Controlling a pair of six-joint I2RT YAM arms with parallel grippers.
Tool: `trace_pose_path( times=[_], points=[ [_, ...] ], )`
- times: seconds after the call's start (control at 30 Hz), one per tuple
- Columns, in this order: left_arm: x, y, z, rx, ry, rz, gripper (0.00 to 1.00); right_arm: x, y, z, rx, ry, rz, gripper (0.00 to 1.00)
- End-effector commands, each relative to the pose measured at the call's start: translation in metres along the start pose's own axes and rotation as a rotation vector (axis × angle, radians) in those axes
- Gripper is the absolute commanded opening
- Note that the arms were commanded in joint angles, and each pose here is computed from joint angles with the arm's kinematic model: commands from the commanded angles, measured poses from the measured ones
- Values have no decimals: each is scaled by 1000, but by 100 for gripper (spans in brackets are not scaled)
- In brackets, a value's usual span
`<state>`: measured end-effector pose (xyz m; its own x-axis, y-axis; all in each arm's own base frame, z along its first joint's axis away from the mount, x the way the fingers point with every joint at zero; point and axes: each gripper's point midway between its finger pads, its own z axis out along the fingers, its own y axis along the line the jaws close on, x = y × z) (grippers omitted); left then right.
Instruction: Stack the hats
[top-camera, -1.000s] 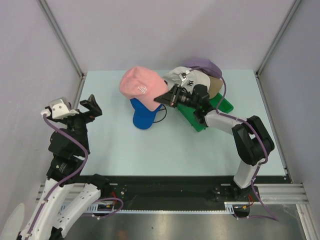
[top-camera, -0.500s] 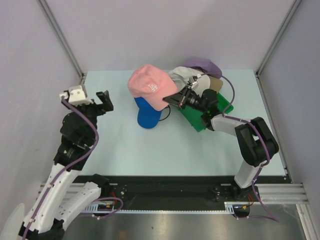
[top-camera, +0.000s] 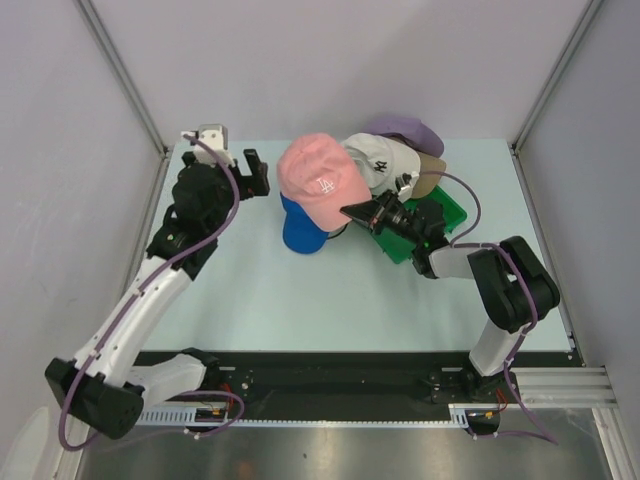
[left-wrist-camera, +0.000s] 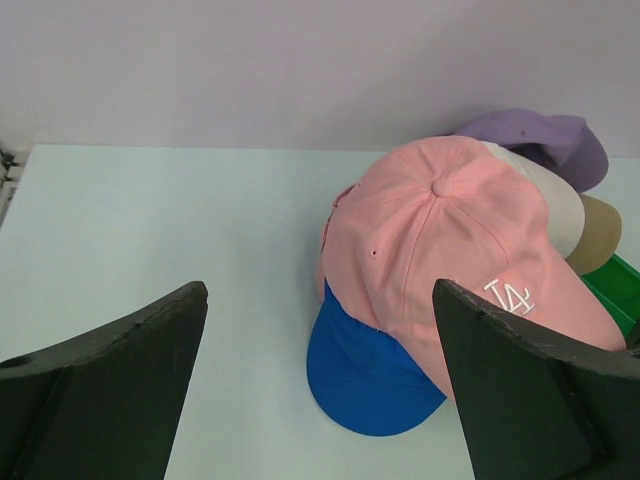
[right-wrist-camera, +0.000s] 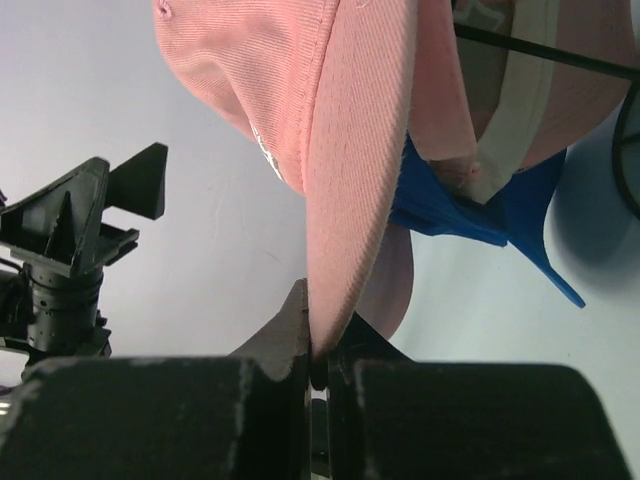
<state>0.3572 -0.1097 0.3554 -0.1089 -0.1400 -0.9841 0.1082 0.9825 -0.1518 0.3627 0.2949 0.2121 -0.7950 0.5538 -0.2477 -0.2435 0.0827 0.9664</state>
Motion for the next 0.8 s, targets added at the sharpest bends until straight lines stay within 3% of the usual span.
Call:
trace_pose_path(
  times=[0.0,0.2,0.57,0.6,0.63,0.77],
  points=[
    [-12,-26,23,66,-7,-48,100,-19,-22,-10,57,-128,60,0],
    [0,-57,54,90,47,20,100,-18,-43,-23,81,-195,128,0],
    [25,-103,126,134,138,171,100,-13,-57,-32,150,-243,89,0],
    [48,-104,138,130,191,195,100,-14,-57,-33,146,-248,69,3],
    [40,-108,144,129,179,197,100,-14,-54,-34,141,-251,59,7],
    [59,-108,160,106,236,232,100,-13,-35,-33,93,-259,-34,42]
  ],
)
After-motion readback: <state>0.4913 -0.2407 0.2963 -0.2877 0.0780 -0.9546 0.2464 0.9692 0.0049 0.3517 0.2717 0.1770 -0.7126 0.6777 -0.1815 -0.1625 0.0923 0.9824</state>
